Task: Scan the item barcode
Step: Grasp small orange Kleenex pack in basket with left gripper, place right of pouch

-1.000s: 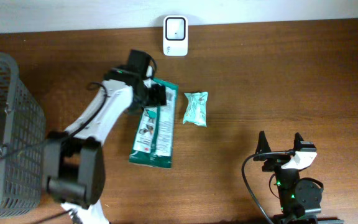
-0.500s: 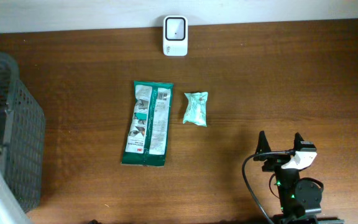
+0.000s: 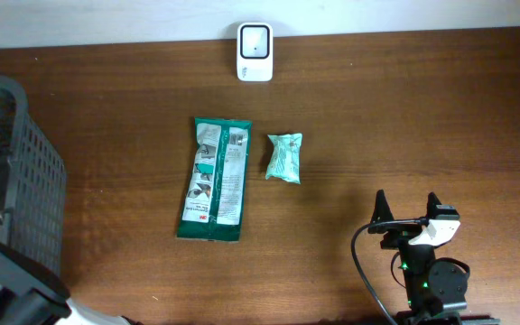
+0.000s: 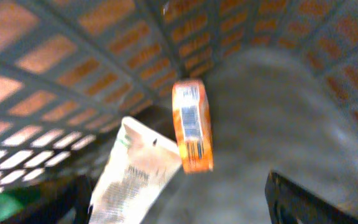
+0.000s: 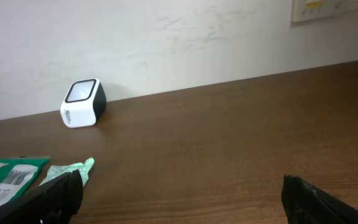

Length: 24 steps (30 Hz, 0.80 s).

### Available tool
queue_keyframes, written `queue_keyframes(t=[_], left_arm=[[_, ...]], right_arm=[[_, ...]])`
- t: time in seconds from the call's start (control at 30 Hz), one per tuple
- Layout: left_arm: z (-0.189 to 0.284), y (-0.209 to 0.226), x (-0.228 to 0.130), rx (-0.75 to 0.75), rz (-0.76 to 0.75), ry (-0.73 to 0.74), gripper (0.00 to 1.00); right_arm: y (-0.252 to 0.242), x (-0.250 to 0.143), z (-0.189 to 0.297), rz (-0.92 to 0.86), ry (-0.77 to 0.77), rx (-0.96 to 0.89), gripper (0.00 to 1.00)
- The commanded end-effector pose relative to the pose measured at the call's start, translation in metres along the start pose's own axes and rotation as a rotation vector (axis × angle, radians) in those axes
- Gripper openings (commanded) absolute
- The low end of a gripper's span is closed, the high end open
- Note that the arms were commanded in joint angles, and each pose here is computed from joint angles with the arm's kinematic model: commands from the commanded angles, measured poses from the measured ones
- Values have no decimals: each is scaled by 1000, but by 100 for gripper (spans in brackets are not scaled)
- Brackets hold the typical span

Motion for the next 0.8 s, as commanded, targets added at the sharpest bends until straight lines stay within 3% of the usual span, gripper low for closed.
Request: queue_keyframes(t=[0.0,0.13,0.23,0.4,0.5,0.53,0.67,0.77], left_arm=[[-40,-9,-7,33,-9,39,87],[-79,-22,-14,34,-19,73,84],[-90,-22,-14,44,-9,66,61],[-90,-22,-7,45,7,21,45],[-100,-26,-12,44,-3,47,44],[-102,-26,-14,44,-6,57,32],[-76,-16,-1,54,18,-8,9],[-20,1,20,35,67,-148,9]], right_arm=[[-1,-3,0,0,5,-2,98],[-1,-3,0,0,5,-2,98],[-1,-3,0,0,5,-2,98],[-1,-3,0,0,5,-2,98],[-1,-3,0,0,5,-2,98],[-1,-3,0,0,5,-2,98],[-1,-3,0,0,5,-2,98],[-1,-3,0,0,5,-2,98]])
Point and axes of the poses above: each gripper's point midway between its finger pads, its own z axis back along the fingers, its own y axis along the line the jaws close on, x = y × z, the point moved 10 cm from there along z, back along the fingers, and after that the axes turned 14 degrees about -z, right-handed, at the moved point
